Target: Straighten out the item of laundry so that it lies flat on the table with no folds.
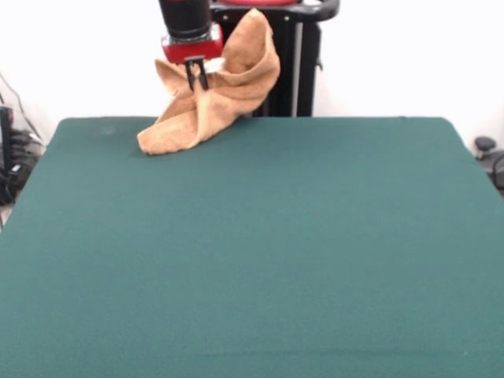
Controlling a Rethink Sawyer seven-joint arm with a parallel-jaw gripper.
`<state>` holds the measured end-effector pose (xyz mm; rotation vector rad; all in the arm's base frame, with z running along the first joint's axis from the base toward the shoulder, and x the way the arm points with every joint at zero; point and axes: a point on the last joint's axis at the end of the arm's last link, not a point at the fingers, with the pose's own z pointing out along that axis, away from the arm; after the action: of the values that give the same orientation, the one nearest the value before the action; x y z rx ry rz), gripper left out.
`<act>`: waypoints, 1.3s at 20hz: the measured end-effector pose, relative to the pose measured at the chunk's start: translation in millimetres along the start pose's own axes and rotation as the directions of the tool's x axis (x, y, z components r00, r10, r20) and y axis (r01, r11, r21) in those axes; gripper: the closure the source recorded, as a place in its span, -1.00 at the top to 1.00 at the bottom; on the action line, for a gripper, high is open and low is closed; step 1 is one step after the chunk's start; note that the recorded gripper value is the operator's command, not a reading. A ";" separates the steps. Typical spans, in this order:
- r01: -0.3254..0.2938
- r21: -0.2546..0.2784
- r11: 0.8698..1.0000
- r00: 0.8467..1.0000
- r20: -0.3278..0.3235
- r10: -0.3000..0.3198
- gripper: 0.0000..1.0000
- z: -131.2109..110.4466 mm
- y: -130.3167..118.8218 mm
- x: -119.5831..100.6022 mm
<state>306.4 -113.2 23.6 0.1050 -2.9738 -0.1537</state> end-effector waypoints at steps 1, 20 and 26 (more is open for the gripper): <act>-0.008 -0.005 1.000 1.000 0.001 0.008 -1.00 1.1 0.0 -2.8; -0.143 -0.008 0.990 0.988 -0.063 0.143 -1.00 -1.2 -4.7 -51.5; -0.144 0.011 0.990 0.988 -0.062 0.144 -1.00 -1.9 -2.7 -76.2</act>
<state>381.9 -110.0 13.2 -0.1027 -2.9064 -0.1198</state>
